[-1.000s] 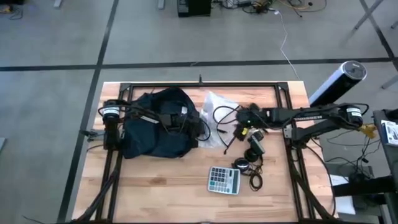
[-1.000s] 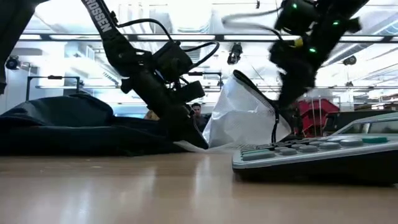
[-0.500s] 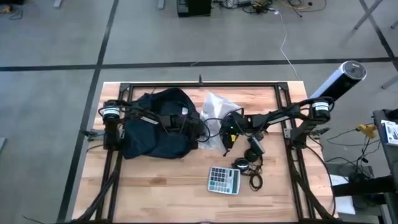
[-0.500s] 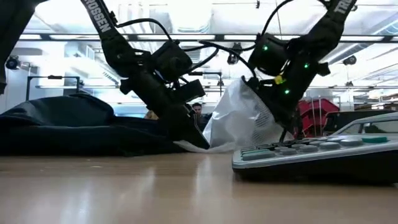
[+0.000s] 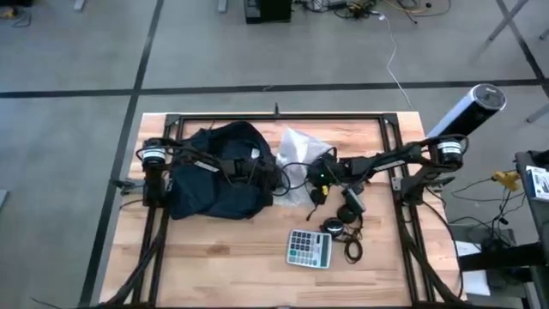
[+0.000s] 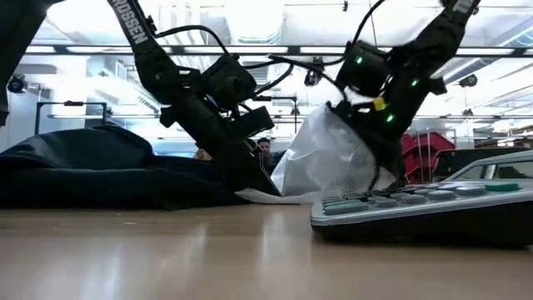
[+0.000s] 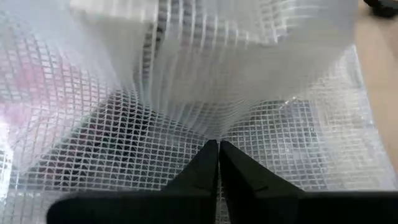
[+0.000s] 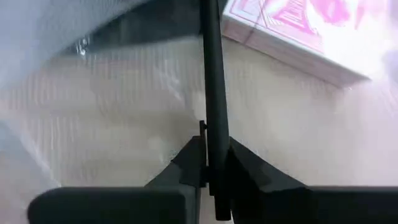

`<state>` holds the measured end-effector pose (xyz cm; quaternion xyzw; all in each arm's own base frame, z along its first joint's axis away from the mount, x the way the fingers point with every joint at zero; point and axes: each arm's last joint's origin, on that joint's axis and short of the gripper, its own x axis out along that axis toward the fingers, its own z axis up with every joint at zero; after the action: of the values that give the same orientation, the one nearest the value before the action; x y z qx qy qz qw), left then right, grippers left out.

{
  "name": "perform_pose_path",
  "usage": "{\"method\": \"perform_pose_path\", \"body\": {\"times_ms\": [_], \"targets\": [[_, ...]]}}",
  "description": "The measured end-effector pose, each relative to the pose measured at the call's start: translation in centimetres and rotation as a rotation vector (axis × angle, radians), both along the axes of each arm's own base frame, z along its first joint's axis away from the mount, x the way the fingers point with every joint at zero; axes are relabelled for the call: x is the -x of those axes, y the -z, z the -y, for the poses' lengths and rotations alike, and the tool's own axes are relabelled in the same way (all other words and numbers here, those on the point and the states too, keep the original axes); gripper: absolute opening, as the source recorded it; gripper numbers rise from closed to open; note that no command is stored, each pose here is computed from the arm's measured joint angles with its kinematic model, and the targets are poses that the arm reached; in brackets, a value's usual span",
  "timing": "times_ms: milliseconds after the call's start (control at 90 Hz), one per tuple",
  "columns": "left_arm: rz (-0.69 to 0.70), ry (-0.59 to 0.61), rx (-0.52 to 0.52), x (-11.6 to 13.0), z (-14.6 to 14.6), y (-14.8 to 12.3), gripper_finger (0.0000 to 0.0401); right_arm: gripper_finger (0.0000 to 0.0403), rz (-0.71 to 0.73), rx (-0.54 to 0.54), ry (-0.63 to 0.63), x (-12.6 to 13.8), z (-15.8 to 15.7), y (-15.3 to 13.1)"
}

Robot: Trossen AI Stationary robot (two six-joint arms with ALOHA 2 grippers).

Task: Unpack backpack
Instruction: Remove the black pen from the white zipper pouch, then remove the red tuck box from the white zipper pouch

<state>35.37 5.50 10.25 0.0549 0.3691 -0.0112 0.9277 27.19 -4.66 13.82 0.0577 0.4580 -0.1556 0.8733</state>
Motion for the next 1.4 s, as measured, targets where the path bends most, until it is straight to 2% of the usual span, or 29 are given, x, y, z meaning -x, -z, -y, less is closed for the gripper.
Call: {"method": "perform_pose_path", "body": {"times_ms": [78, 200, 289, 400, 622, 733, 878, 1067, 1222, 1400], "targets": [[-0.001, -0.001, 0.002, 0.1, 0.0, 0.1, 0.0006, 0.0046, 0.018, -0.004, 0.009, 0.6, -0.2, -1.4], [-0.004, -0.002, 0.003, 0.2, 0.0, 0.2, 0.0006, 0.0025, 0.014, -0.023, 0.024, 1.9, -0.6, -3.0], [-0.008, -0.003, 0.003, 0.4, 0.0, 0.3, 0.0006, 0.0025, -0.027, -0.053, 0.062, 3.3, -1.0, -4.0], [-0.008, -0.004, 0.001, 0.4, 0.0, 0.3, 0.0006, 0.0025, -0.098, -0.072, 0.201, 5.7, -1.2, -5.1], [0.001, -0.005, -0.002, 0.4, 0.0, 0.3, 0.0006, 0.0030, -0.208, 0.020, 0.563, 10.7, -1.2, -6.9], [0.006, -0.005, -0.004, 0.4, 0.0, 0.3, 0.0006, 0.0026, -0.204, -0.014, 0.684, 11.7, -1.3, -6.7], [0.008, -0.007, -0.005, 0.4, 0.0, 0.3, 0.0006, 0.0038, -0.234, -0.030, 0.765, 11.9, -1.3, -5.3], [0.007, -0.009, -0.003, 0.4, 0.0, 0.3, 0.0006, 0.0057, -0.354, 0.008, 0.788, 11.8, -1.3, -3.0], [0.008, -0.011, -0.002, 0.4, 0.0, 0.3, 0.0006, 0.0075, -0.408, 0.034, 0.700, 11.2, -1.2, -2.9], [0.015, 0.003, 0.010, 0.4, 0.1, 0.3, 0.0006, 0.0107, -0.260, 0.071, 0.536, 9.2, -0.9, -4.0]]}}
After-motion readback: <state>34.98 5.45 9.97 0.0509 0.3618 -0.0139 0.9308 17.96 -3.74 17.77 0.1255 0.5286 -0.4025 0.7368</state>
